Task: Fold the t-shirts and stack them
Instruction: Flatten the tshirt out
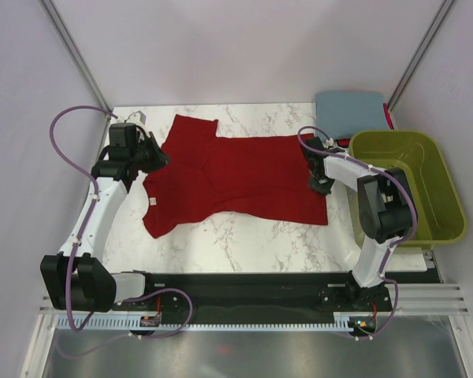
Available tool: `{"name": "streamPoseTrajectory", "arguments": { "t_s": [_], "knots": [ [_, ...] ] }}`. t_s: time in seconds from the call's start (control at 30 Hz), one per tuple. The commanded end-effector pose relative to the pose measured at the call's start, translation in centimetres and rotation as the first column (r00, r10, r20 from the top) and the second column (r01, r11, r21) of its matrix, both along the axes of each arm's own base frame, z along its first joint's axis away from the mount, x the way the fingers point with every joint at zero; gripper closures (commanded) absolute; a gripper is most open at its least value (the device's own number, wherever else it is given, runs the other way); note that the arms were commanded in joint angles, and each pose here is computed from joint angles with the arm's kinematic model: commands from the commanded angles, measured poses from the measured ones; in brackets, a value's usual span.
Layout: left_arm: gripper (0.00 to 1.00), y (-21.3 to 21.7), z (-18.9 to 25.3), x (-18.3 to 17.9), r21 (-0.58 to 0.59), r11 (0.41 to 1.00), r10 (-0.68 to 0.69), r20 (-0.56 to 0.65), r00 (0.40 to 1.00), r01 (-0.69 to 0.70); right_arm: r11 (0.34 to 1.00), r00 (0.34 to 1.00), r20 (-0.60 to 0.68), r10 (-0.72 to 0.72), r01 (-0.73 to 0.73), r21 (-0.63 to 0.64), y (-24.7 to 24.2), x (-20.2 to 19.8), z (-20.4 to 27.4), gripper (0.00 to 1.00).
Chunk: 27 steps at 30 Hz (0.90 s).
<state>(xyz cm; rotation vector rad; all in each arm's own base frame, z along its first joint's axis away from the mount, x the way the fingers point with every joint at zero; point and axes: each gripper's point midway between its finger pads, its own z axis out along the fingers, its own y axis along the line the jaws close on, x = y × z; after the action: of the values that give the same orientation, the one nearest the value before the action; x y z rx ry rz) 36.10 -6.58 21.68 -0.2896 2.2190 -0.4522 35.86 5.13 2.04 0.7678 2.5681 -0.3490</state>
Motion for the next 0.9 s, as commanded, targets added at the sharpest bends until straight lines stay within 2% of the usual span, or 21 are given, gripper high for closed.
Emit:
{"name": "streamPoseTrajectory", "arguments": {
  "t_s": [0.0,0.13,0.17,0.2,0.43,0.57,0.7,0.77,0.87],
  "knots": [
    [0.98,-0.3,1.2,0.8,-0.030,1.000,0.007,0.051,0.999,-0.006,1.000,1.000,0.001,0.003,-0.003,-0.006,-0.1,-0.4,0.4,0.74],
    [0.98,-0.2,0.9,0.9,-0.027,1.000,0.011,0.047,0.999,-0.010,1.000,1.000,0.016,0.004,-0.003,-0.017,-0.4,0.0,0.9,0.89],
    [0.98,-0.2,0.9,1.0,-0.026,1.000,0.010,0.046,0.999,-0.009,1.000,1.000,0.018,0.008,-0.008,-0.018,-0.3,0.1,1.0,0.97],
    [0.98,-0.2,0.7,1.0,-0.025,1.000,0.009,0.043,0.999,-0.008,1.000,0.999,0.033,0.009,-0.008,-0.020,-0.3,0.5,1.5,1.00],
    [0.98,0.3,1.9,1.5,0.021,1.000,0.004,0.091,0.996,-0.006,0.998,0.992,0.119,0.037,-0.031,-0.049,-0.6,2.2,6.1,1.00],
    [0.98,0.5,3.5,1.6,0.128,0.990,-0.074,0.186,0.980,0.051,0.997,0.988,0.135,0.078,-0.075,-0.029,-0.1,2.8,7.4,1.00],
    [0.98,1.5,5.7,1.8,0.227,0.973,-0.103,0.260,0.960,0.043,0.994,0.982,0.154,0.108,-0.106,-0.023,0.3,2.7,8.5,1.00],
    [0.98,2.0,8.4,2.1,0.270,0.963,-0.113,0.331,0.937,0.021,0.991,0.977,0.171,0.131,-0.128,-0.026,0.4,2.8,9.6,1.00],
    [0.98,2.1,13.7,2.1,0.291,0.957,-0.134,0.443,0.886,-0.001,0.988,0.956,0.250,0.155,-0.151,-0.037,0.3,3.3,13.7,1.00]
  ]
}}
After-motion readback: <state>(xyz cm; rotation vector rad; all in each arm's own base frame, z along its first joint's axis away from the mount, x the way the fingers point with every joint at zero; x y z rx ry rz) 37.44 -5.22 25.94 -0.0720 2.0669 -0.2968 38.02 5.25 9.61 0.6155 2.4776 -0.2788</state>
